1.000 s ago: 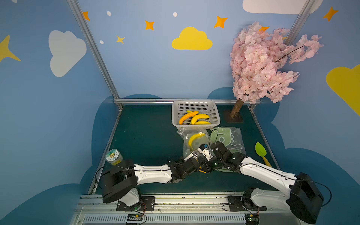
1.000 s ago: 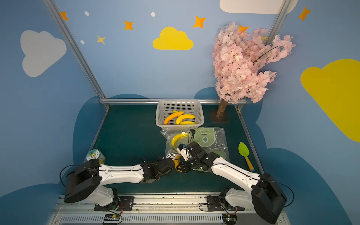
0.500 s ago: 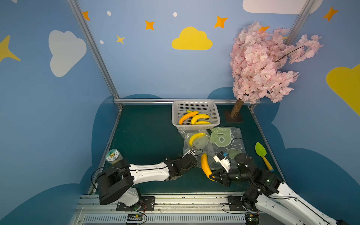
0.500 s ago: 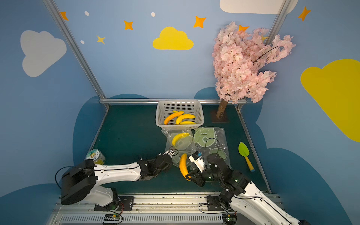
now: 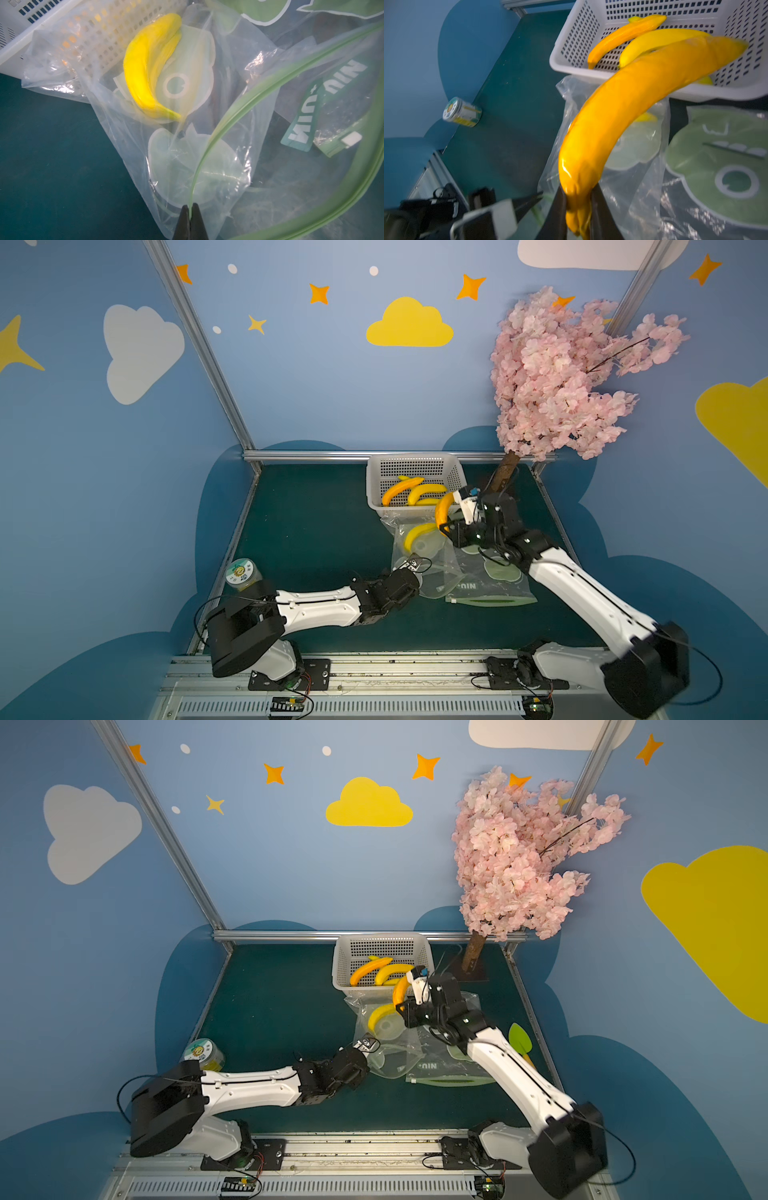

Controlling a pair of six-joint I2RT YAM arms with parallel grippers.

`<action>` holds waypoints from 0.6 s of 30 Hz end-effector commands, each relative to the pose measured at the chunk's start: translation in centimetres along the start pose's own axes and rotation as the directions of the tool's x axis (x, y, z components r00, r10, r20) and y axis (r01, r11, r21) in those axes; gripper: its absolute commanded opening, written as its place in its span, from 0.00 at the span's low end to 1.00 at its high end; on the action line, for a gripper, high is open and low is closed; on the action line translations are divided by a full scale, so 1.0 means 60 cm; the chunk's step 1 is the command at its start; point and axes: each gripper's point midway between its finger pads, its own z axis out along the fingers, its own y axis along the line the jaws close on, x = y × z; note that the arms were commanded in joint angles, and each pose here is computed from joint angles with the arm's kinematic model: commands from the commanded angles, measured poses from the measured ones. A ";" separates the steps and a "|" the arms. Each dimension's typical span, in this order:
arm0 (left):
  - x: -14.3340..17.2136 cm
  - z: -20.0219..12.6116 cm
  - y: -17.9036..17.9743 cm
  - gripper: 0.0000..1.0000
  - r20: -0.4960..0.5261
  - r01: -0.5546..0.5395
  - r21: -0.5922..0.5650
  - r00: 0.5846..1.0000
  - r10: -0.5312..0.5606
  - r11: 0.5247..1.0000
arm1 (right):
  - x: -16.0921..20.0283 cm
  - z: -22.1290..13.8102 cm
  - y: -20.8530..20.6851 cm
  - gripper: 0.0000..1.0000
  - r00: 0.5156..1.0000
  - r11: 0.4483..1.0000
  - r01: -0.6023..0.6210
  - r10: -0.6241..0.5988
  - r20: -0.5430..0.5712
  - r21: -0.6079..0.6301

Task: Open the zip-top bag and take out the banana
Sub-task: Pick up the banana from the zipper food storage bag, then place the banana in the basket.

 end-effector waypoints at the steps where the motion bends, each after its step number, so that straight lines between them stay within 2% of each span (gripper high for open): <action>1: -0.005 -0.009 0.002 0.03 0.031 0.033 0.015 0.999 -0.034 0.999 | -0.076 0.063 -0.009 0.00 0.999 0.996 0.044 -0.042 0.030 -0.081; 3: -0.004 -0.010 0.002 0.03 0.035 0.033 0.019 0.999 -0.034 0.999 | -0.096 0.108 -0.024 0.00 0.999 0.991 0.036 -0.039 -0.020 -0.128; 5: -0.006 -0.012 0.002 0.03 0.037 0.033 0.021 0.999 -0.034 0.999 | -0.109 0.145 -0.052 0.00 0.997 0.994 -0.039 0.032 -0.070 -0.101; 9: -0.006 -0.015 0.002 0.03 0.037 0.032 0.026 0.999 -0.033 0.999 | -0.123 0.202 -0.075 0.00 0.996 0.994 -0.066 0.060 -0.068 -0.083; 13: -0.004 -0.016 0.005 0.03 0.035 0.035 0.018 0.999 -0.036 0.999 | -0.132 0.219 -0.081 0.28 0.999 0.997 -0.047 0.046 -0.019 -0.062; 14: -0.002 -0.015 0.005 0.03 0.032 0.037 0.017 0.999 -0.037 0.999 | -0.136 0.216 -0.078 0.41 0.999 0.997 -0.047 0.047 -0.005 -0.069; 15: -0.001 -0.015 0.005 0.03 0.031 0.039 0.017 0.999 -0.040 0.999 | -0.140 0.211 -0.075 0.58 0.999 0.997 -0.036 0.038 0.019 -0.074; 18: 0.000 -0.015 0.005 0.03 0.028 0.045 0.019 0.999 -0.046 0.999 | -0.150 0.181 -0.056 0.63 0.995 0.994 0.008 0.003 0.097 -0.110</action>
